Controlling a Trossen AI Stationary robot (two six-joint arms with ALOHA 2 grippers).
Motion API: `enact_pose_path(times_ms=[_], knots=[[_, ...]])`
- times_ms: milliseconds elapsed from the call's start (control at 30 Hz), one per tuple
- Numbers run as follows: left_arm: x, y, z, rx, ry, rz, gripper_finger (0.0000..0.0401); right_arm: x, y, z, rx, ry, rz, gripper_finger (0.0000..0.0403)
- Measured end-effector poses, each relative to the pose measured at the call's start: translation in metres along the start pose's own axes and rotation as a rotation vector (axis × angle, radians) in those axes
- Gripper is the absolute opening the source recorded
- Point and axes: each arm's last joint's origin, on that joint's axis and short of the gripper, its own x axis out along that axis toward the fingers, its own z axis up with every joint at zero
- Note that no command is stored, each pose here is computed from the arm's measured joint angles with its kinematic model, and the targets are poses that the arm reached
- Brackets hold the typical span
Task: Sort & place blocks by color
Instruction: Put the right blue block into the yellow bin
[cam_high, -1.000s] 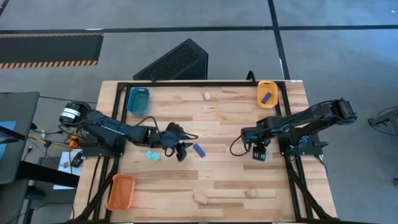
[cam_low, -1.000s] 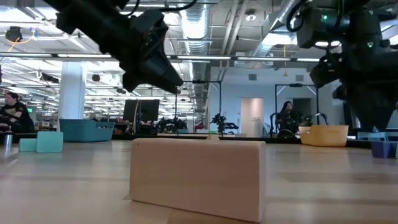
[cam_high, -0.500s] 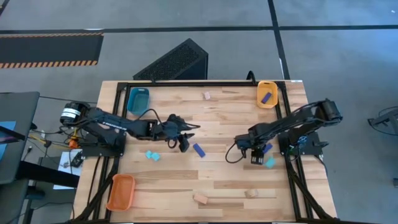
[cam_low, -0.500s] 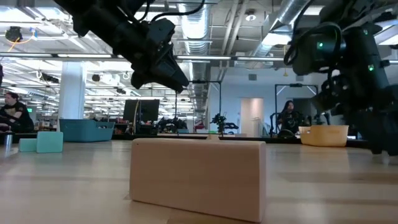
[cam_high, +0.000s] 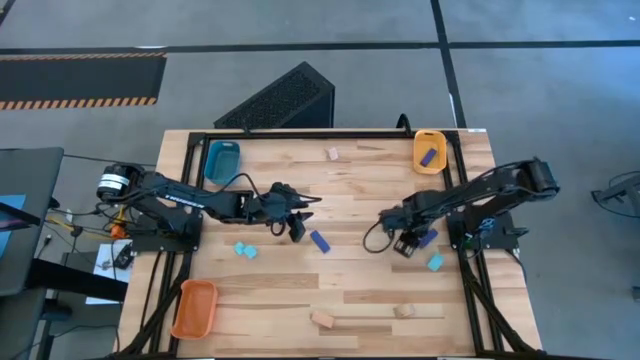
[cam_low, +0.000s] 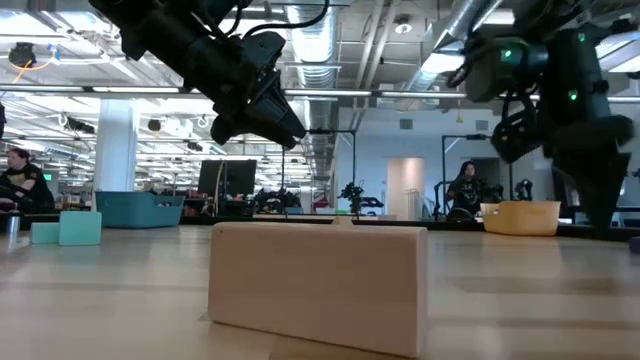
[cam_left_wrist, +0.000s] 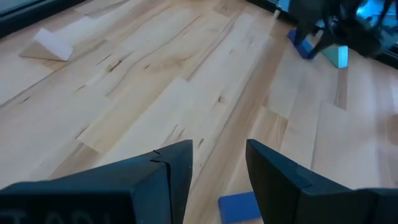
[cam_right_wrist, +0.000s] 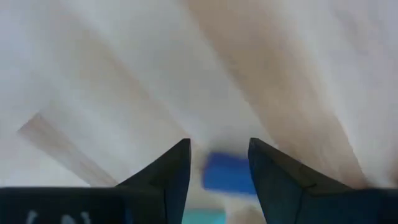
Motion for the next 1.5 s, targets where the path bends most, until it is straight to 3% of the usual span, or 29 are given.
enact_pose_path(times_ms=[167, 300, 400, 533, 700, 833, 1000, 1133, 1233, 1367, 1500], knots=[[0.003, 0.009, 0.005, -0.019, -0.011, 0.028, 0.0134, -0.015, -0.005, -0.011, 0.418, -0.045, 0.026, 0.0204], [0.006, 0.022, 0.01, 0.021, -0.02, 0.068, 0.0134, -0.015, 0.005, -0.023, 0.591, -0.054, 0.029, 0.0223], [0.009, 0.034, 0.016, 0.091, -0.02, 0.09, 0.0134, -0.009, 0.011, -0.03, 0.68, -0.043, -0.036, 0.0234], [0.012, 0.054, 0.023, 0.165, -0.009, 0.102, 0.0134, 0.0, 0.019, -0.033, 0.708, -0.026, -0.101, 0.024], [0.014, 0.075, 0.03, 0.129, 0.005, 0.077, 0.0134, 0.009, 0.023, -0.03, 0.824, -0.003, -0.127, 0.024], [0.014, 0.083, 0.032, 0.133, 0.013, 0.064, 0.0127, 0.02, 0.032, -0.029, 0.91, -0.04, -0.02, 0.024], [0.014, 0.093, 0.035, 0.236, 0.013, 0.091, 0.0117, 0.031, 0.033, -0.027, 0.961, -0.089, 0.074, 0.024], [0.014, 0.102, 0.038, 0.319, 0.009, 0.109, 0.0112, 0.027, 0.033, -0.022, 0.908, -0.098, 0.137, 0.0239], [0.013, 0.109, 0.045, 0.346, -0.003, 0.115, 0.0112, 0.008, 0.042, -0.009, 0.854, -0.2, 0.257, 0.024], [0.012, 0.118, 0.058, 0.373, -0.046, 0.122, 0.0112, 0.003, 0.022, -0.017, 0.913, -0.178, 0.053, 0.024], [0.011, 0.127, 0.068, 0.38, -0.096, 0.131, 0.0112, 0.001, 0.017, -0.017, 0.924, -0.137, 0.016, 0.024]])
